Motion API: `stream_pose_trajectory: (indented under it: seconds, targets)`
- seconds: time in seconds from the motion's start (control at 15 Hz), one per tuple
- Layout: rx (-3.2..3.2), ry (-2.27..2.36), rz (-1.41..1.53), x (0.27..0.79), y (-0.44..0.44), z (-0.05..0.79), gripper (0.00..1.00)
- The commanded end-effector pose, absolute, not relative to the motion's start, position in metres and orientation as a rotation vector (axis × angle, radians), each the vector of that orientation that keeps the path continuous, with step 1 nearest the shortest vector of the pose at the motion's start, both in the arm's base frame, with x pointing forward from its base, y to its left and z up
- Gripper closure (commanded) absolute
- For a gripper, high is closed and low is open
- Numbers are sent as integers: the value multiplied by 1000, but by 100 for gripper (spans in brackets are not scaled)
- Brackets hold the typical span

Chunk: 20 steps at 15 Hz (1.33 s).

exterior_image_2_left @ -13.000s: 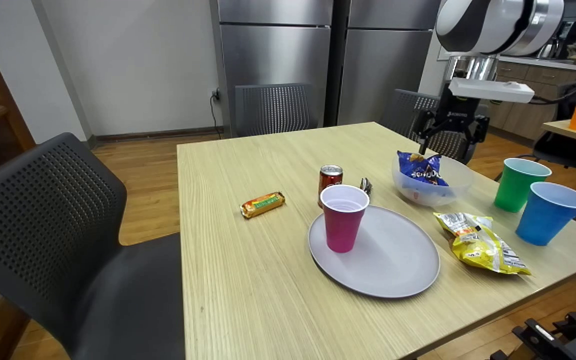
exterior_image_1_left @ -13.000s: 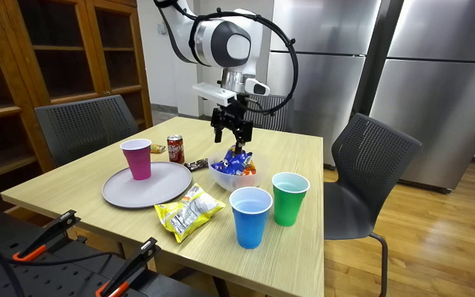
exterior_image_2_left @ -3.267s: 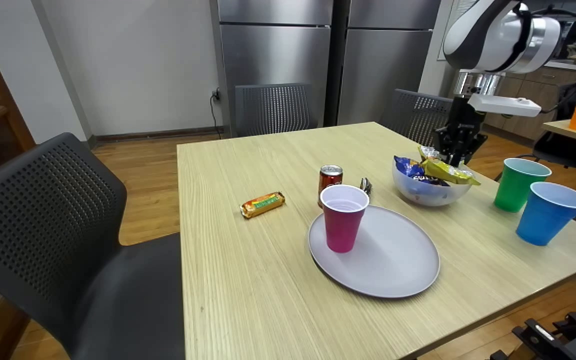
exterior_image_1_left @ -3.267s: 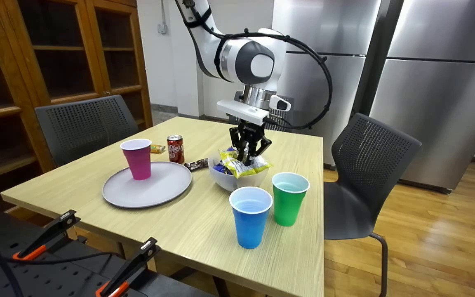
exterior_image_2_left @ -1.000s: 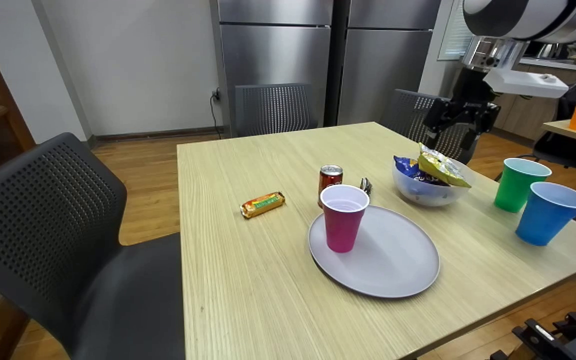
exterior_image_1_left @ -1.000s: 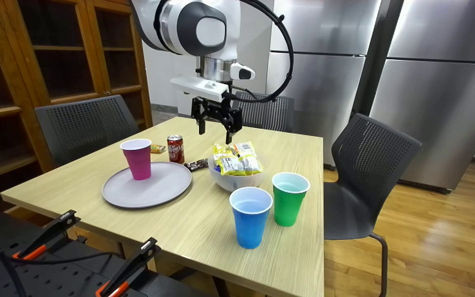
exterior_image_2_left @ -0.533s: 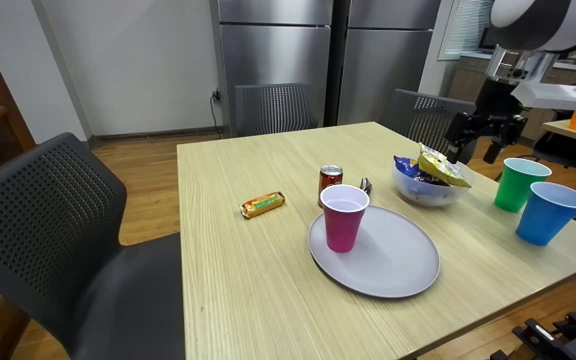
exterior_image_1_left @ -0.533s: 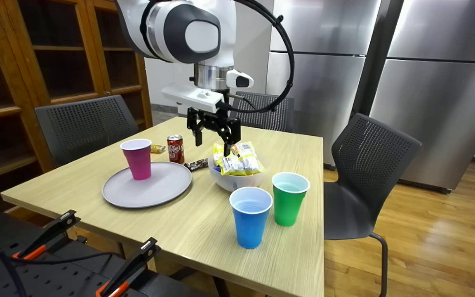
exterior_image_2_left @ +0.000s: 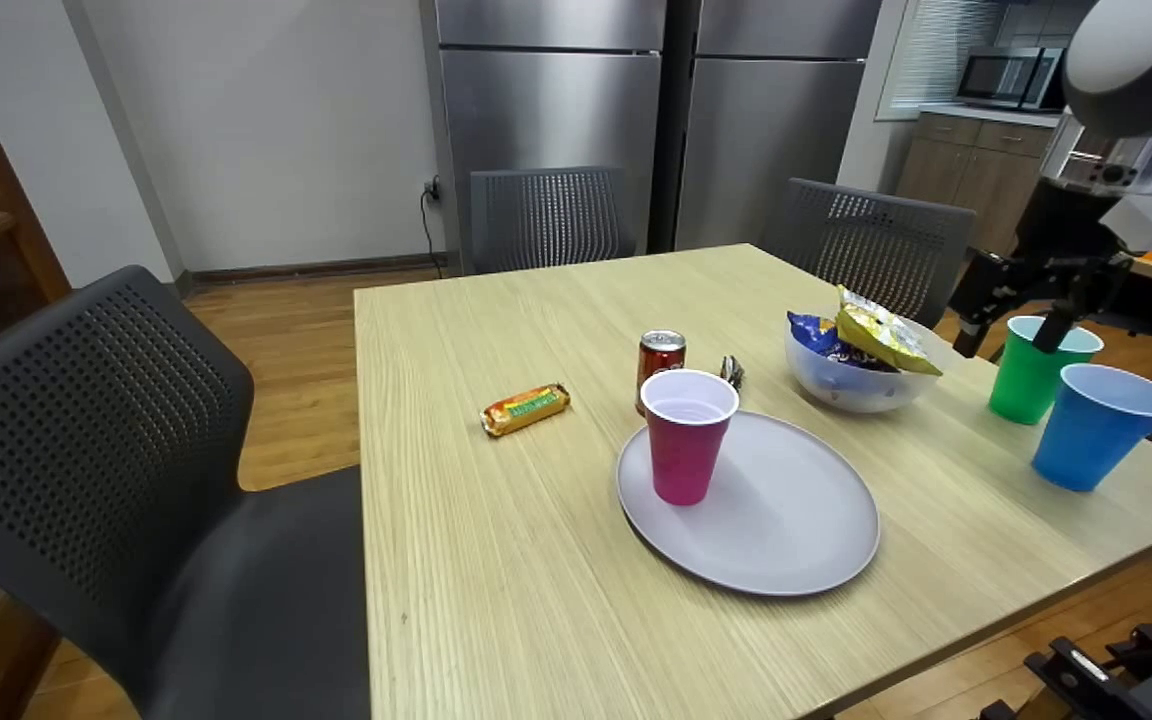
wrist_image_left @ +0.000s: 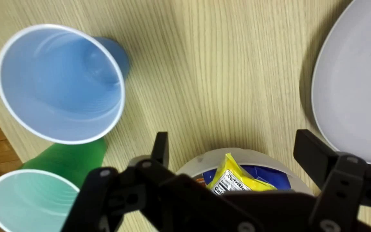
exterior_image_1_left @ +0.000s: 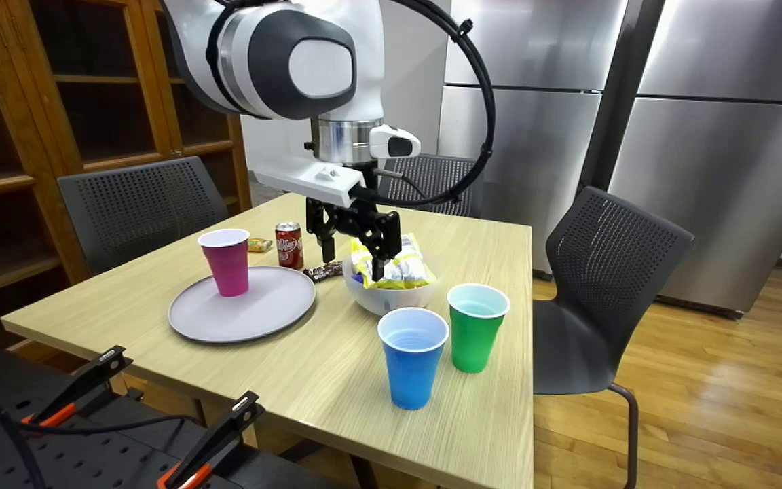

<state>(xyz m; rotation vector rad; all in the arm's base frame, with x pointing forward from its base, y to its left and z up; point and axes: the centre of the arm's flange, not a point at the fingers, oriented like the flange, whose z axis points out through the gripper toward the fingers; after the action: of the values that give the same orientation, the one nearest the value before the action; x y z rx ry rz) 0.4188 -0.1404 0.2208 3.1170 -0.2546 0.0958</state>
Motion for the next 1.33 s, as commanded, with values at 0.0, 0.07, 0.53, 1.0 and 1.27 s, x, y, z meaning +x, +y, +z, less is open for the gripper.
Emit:
stream_pose_trajectory:
  seconds: [0.0, 0.07, 0.53, 1.0, 1.27]
  targets:
    - [3085, -306, 130, 395, -144, 232, 0]
    - [3083, -321, 130, 393, -148, 232, 0]
    - [3069, -406, 112, 387, -173, 225, 0]
    - [3071, -497, 71, 388, -196, 213, 0]
    - [3069, -576, 63, 393, -203, 203, 0]
